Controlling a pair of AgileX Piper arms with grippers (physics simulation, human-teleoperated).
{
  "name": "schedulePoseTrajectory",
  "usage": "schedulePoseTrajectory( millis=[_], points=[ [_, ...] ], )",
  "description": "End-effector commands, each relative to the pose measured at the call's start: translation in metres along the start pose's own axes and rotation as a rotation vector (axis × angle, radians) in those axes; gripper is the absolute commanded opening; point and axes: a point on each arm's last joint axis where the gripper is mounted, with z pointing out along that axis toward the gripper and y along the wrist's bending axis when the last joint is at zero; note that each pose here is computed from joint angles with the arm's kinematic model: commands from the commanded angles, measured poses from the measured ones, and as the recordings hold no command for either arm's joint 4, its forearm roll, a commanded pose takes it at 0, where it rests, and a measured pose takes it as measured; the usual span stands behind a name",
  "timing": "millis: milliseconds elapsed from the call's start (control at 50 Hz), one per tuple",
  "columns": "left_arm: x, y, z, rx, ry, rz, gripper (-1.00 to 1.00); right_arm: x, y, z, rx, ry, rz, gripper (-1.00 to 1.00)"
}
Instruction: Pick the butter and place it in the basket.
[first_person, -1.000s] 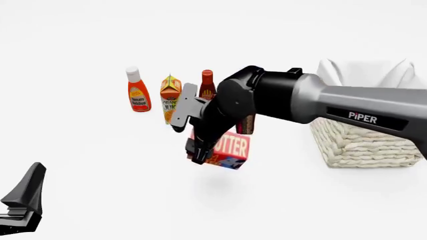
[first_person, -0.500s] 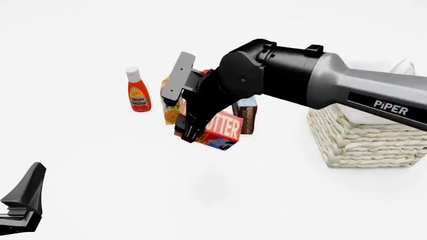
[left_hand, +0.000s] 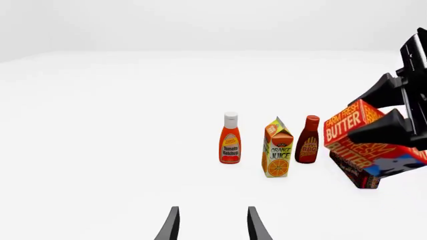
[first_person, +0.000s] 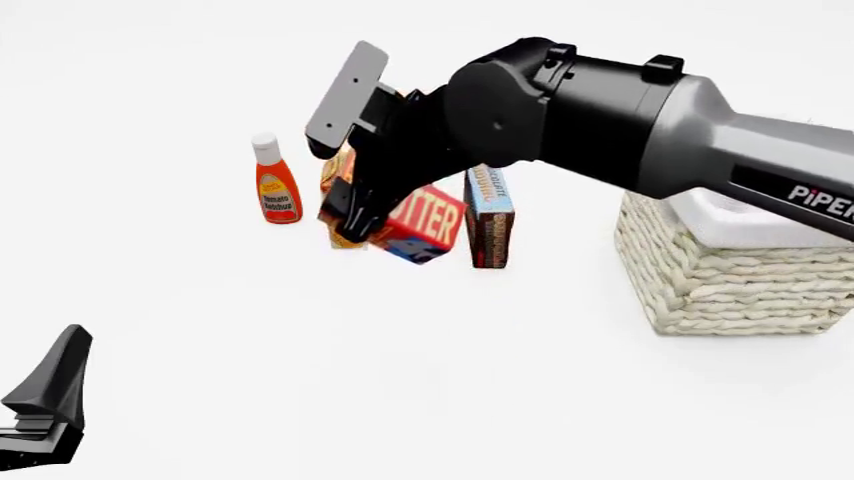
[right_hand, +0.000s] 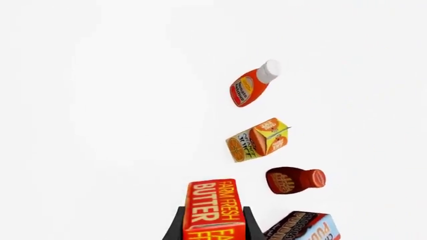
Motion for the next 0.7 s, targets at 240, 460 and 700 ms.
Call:
schedulePoseTrajectory(
  millis=[240, 460, 700],
  points=[
    [0.0, 0.0, 0.0, 0.0, 0.0, 0.0, 1.0, -0.027, -0.018, -0.023, 0.093, -0.157, 0.061, -1.0],
    [0.0, 0.0, 0.0, 0.0, 0.0, 0.0, 1.0, -0.03, -0.028, -0.027, 0.128, -0.199, 0.097, -1.0],
    [0.0, 0.0, 0.0, 0.0, 0.0, 0.0, 1.0, -0.03, -0.043, -0.039, 0.181, -0.256, 0.148, -1.0]
  ],
)
